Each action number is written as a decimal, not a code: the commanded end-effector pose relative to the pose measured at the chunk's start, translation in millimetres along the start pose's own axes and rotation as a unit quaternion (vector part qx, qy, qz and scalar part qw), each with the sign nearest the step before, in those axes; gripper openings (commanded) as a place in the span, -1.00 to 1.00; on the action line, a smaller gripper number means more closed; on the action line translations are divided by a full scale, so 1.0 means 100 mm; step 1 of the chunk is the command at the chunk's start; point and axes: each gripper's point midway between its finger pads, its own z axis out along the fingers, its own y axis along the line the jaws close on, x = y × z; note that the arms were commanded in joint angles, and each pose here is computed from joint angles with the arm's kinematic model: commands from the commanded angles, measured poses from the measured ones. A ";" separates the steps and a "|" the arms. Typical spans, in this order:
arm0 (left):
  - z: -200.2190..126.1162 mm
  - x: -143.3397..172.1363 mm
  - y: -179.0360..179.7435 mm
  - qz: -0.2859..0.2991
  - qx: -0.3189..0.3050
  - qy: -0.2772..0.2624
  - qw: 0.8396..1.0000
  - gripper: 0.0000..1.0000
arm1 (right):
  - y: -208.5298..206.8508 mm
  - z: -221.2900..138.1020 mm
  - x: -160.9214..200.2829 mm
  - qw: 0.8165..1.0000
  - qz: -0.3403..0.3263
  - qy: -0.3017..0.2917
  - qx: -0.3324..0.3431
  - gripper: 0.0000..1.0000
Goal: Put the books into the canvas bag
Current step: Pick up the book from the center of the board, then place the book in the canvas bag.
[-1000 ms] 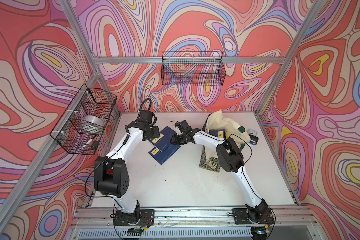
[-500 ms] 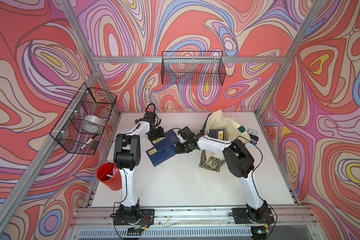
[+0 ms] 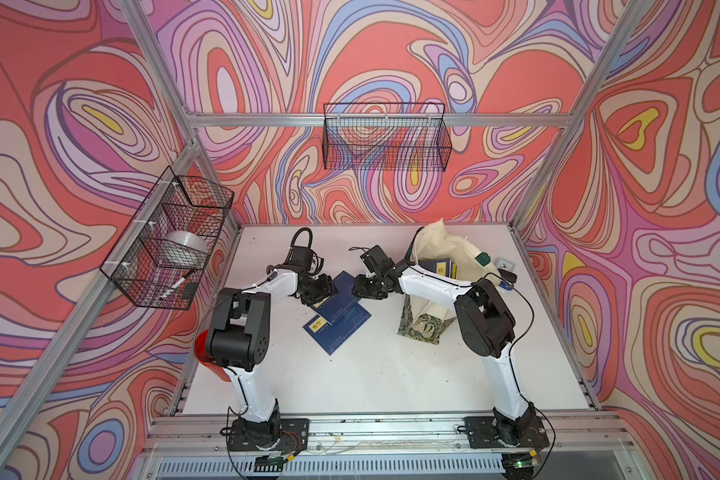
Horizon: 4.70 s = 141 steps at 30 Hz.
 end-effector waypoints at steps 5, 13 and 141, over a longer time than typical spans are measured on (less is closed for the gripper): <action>-0.11 0.54 -0.09 -0.042 0.020 0.030 0.998 0.28 | 0.00 0.11 0.02 0.999 0.050 0.006 -0.008 0.01; -0.50 0.20 -0.02 -0.005 -0.001 -0.013 1.000 0.36 | -0.13 -0.25 0.02 0.998 0.053 -0.021 0.031 0.04; -0.51 0.58 -3.01 0.279 0.117 -0.064 0.951 -0.61 | -1.57 -2.28 -0.99 0.974 0.079 -0.170 0.127 0.02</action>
